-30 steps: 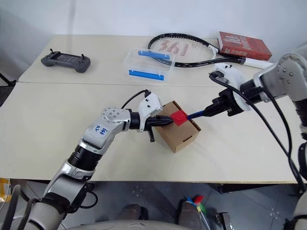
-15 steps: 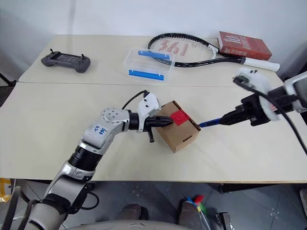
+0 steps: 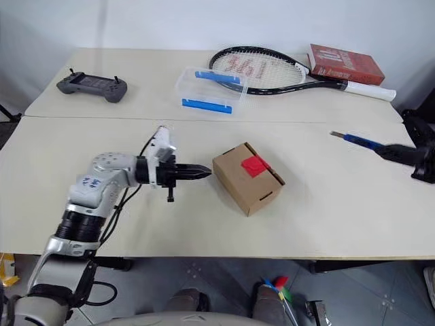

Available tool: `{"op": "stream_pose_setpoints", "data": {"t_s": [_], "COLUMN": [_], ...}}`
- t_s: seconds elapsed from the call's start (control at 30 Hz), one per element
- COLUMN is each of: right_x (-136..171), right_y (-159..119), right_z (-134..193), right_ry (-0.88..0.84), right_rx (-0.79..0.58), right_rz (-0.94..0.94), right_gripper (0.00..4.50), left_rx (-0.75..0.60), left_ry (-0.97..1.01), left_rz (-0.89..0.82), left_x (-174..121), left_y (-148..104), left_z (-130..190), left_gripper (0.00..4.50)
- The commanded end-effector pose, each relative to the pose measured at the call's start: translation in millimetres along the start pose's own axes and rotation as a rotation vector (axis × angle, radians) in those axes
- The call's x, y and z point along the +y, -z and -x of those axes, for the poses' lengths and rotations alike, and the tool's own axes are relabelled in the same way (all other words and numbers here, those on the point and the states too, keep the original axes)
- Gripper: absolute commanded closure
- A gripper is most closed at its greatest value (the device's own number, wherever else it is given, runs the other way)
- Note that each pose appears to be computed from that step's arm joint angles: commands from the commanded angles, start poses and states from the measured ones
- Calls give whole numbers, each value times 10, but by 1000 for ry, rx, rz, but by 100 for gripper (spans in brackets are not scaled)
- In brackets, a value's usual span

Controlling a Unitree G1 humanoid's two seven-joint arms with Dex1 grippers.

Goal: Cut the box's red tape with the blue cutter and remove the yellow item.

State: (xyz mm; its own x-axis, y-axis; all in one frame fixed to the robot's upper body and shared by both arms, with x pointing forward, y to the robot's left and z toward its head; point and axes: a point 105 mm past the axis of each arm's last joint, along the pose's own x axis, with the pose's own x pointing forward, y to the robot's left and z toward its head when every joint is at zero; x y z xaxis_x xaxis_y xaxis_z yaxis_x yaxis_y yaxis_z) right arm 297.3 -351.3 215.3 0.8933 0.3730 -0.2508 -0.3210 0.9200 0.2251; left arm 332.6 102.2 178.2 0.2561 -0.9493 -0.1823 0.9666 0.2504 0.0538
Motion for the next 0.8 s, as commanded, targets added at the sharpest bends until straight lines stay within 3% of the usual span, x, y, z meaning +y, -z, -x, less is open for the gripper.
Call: {"op": "stream_pose_setpoints", "data": {"t_s": [0.03,0.2,0.37,0.53,0.67,0.8], "right_x": [-242,-244,-270,25,295,656], "right_y": [13,419,470,285,178,282], "right_z": [-98,-459,-418,-128,-130,-643], "right_ry": [138,132,125,-96,-229,-297], "right_rx": [-122,-74,-50,-15,-40,-64], "right_rz": [196,190,158,256,352,477], "right_gripper": [433,433,281,121,121,221], "left_rx": [-24,23,33,22,20,-3], "left_ry": [-41,-67,-162,-215,-237,-289], "left_rz": [-3,82,109,128,139,154], "left_x": [-49,-210,-205,-264,-269,-199], "left_y": [-8,266,367,442,484,479], "left_z": [143,289,328,315,267,60], "left_gripper": [450,450,450,450,450,450]}}
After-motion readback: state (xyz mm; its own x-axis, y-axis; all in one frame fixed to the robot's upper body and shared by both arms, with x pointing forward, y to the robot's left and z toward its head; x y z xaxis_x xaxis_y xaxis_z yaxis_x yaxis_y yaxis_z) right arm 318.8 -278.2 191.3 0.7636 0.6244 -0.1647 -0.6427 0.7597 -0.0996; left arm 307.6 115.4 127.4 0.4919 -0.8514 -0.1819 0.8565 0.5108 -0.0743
